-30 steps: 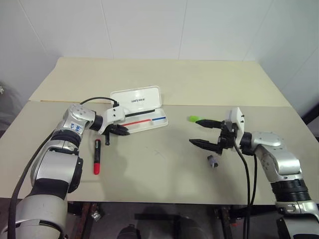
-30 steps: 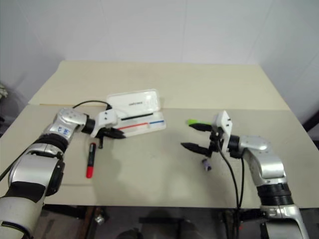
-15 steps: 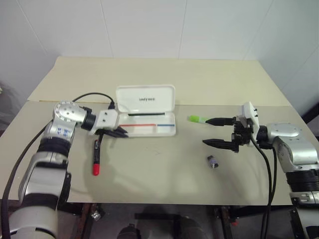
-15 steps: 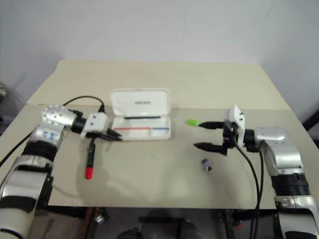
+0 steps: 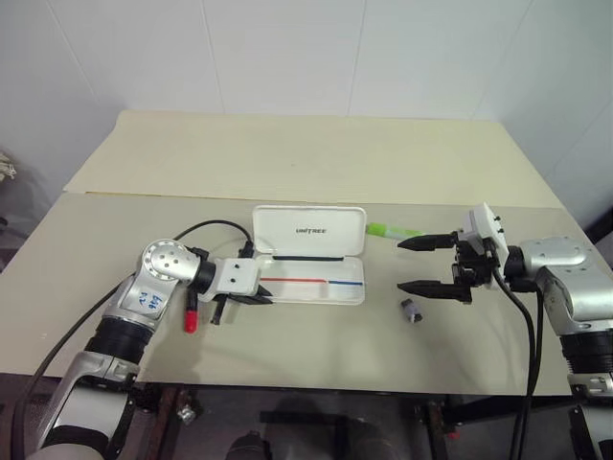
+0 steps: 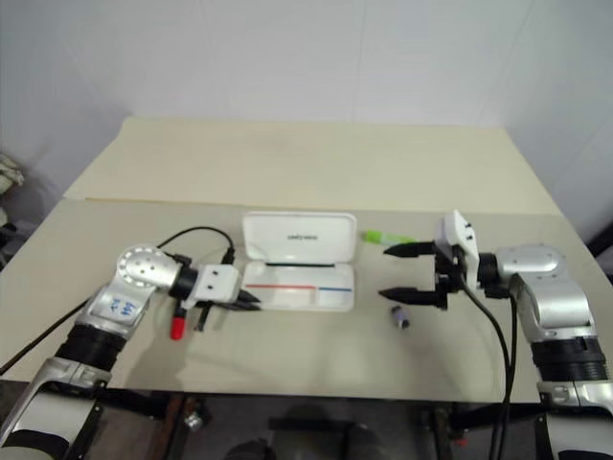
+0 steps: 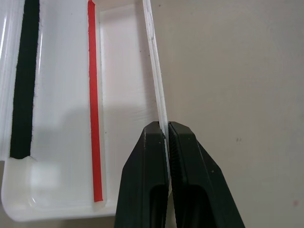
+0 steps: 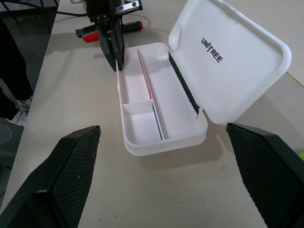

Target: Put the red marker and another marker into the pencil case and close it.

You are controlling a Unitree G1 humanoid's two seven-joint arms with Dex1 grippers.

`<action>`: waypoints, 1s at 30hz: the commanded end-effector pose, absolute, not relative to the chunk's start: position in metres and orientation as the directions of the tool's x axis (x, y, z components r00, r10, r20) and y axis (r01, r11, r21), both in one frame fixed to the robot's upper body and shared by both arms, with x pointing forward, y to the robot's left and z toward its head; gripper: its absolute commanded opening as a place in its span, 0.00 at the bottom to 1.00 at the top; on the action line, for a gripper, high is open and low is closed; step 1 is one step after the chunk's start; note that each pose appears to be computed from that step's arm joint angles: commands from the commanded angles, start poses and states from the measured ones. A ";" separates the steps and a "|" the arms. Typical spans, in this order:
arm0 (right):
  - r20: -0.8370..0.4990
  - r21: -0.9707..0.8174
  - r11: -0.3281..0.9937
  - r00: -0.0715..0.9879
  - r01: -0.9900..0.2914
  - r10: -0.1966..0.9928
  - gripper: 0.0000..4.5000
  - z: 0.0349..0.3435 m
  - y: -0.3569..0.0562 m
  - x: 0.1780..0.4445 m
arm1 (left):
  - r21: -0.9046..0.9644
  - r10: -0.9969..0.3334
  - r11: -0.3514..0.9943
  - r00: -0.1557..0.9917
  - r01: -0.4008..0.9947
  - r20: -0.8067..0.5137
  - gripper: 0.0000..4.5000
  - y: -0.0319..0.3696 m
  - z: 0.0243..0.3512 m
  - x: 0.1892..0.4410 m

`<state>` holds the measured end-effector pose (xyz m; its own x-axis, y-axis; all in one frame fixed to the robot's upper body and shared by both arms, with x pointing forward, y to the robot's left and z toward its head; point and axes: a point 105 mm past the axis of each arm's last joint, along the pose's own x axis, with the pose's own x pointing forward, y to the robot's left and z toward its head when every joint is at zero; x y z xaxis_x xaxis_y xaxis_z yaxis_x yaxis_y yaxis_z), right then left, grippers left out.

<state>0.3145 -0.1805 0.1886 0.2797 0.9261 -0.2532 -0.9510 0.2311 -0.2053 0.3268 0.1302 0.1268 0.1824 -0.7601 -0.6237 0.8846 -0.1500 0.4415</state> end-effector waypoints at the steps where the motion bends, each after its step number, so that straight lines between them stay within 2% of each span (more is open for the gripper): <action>1: -0.244 -0.246 0.235 0.295 -0.940 0.924 1.00 0.195 -0.181 0.312 | 0.463 -0.771 -0.157 0.185 0.872 -0.610 0.00 0.125 0.129 0.324; 10: -0.231 -0.258 0.270 0.330 -0.928 0.915 1.00 0.193 -0.181 0.318 | 0.433 -0.776 -0.169 0.151 0.885 -0.612 0.00 0.120 0.123 0.321; 13: -0.224 -0.261 0.276 0.336 -0.925 0.915 1.00 0.193 -0.180 0.320 | 0.434 -0.782 -0.170 0.147 0.885 -0.606 0.19 0.118 0.125 0.320; 24: -0.209 -0.269 0.270 0.330 -0.924 0.921 1.00 0.193 -0.178 0.326 | 0.449 -0.794 -0.197 0.127 0.871 -0.595 1.00 0.112 0.137 0.312; 30: -0.202 -0.269 0.261 0.320 -0.927 0.926 1.00 0.194 -0.176 0.328 | 0.491 -0.816 -0.169 0.158 0.855 -0.556 1.00 0.109 0.148 0.306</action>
<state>0.3281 -0.1793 0.1838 0.3346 0.9173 -0.2158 -0.9310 0.2862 -0.2268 0.3091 0.1095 0.1364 0.1342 -0.7976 -0.5881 0.8750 -0.1832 0.4482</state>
